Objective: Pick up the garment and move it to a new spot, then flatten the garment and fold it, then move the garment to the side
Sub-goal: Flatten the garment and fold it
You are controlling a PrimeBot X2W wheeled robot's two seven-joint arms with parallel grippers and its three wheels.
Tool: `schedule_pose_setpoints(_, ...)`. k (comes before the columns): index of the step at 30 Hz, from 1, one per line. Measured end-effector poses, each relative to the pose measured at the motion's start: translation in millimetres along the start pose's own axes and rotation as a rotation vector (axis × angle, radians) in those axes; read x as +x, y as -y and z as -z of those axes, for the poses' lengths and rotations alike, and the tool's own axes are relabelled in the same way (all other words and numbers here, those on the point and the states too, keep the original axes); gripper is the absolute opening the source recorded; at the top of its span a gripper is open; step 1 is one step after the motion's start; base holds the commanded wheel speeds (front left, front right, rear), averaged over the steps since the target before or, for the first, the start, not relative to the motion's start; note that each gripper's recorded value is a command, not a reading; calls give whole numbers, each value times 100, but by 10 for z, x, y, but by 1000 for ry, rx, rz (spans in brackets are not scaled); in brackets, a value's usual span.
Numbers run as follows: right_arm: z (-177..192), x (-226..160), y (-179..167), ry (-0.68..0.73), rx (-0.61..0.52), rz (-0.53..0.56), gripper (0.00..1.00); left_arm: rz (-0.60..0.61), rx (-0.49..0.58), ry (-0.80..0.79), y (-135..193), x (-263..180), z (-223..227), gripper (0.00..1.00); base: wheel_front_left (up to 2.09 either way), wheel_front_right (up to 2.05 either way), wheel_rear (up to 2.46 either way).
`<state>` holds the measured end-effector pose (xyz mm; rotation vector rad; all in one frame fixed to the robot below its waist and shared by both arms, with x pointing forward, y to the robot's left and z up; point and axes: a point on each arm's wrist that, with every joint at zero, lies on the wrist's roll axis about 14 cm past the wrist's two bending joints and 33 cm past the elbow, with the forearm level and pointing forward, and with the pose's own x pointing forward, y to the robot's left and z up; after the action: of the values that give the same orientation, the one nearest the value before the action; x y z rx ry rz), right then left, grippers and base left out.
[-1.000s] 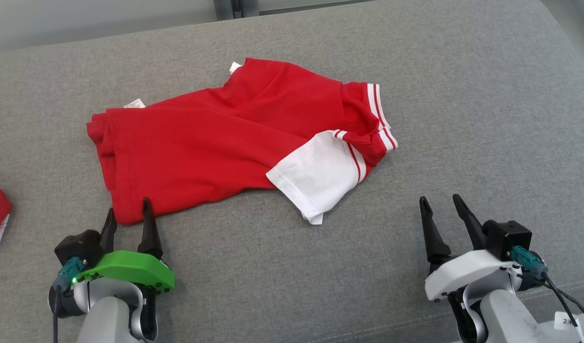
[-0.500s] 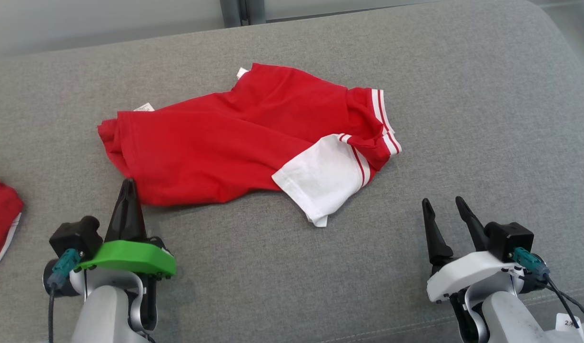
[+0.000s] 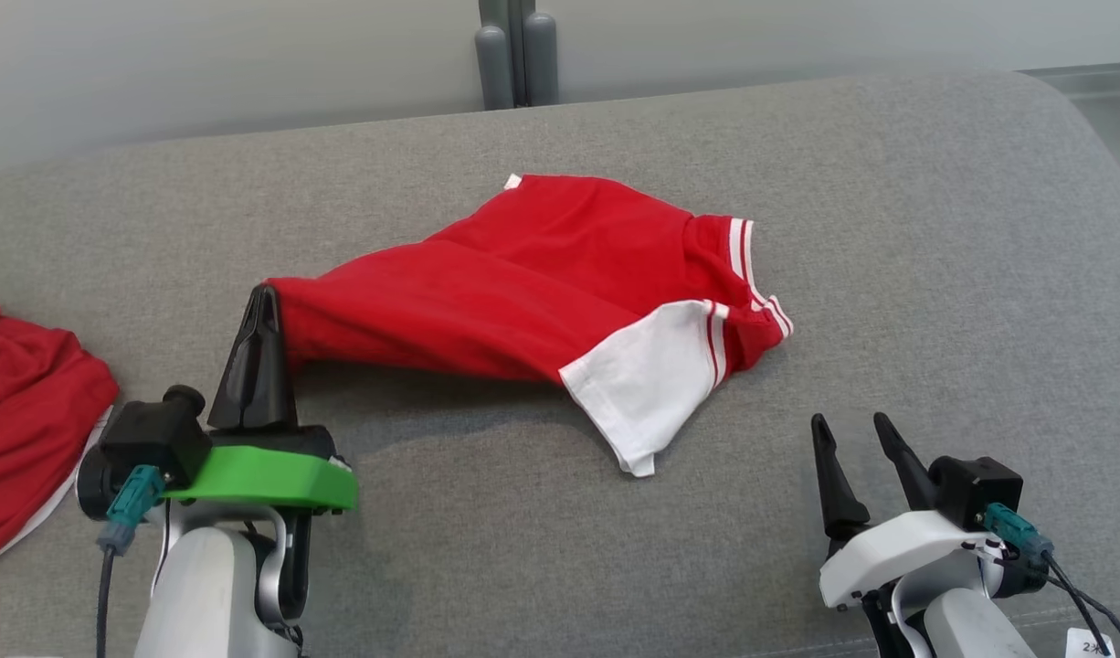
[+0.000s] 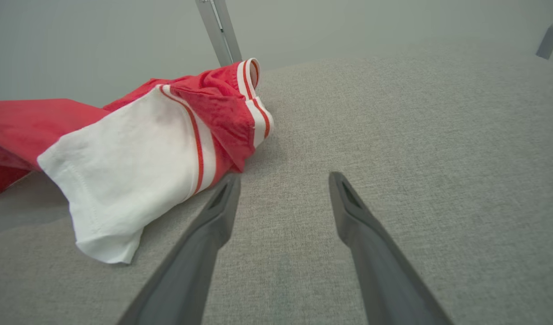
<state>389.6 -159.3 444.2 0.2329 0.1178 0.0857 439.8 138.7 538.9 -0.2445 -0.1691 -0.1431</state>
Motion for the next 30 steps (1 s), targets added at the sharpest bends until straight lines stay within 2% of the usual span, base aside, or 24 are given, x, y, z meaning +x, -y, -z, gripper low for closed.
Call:
schedule_pose_setpoints(5,24,29,-34,-6,11,-9,100,-10,59,-22,-100,94,45,0,0,0,0)
schedule_pose_setpoints(10,26,72,34,-6,15,11,100,-72,83,-184,-371,42,550,0,0,0,0)
schedule_pose_setpoints(14,99,-48,309,-28,13,94,100,-67,28,-373,-294,-331,1172,0,0,0,0)
schedule_pose_setpoints(17,129,-126,393,-37,12,123,100,-74,9,-465,-274,-652,1406,0,0,0,0)
schedule_pose_setpoints(28,11,-147,139,-2,2,47,100,-220,-8,-522,-556,-1229,1430,1,0,0,0)
schedule_pose_setpoints(29,11,-160,127,-2,2,44,100,-234,-3,-516,-583,-1249,1404,31,0,0,0)
schedule_pose_setpoints(30,5,-171,116,0,2,41,100,-246,-1,-508,-609,-1265,1377,71,0,0,0)
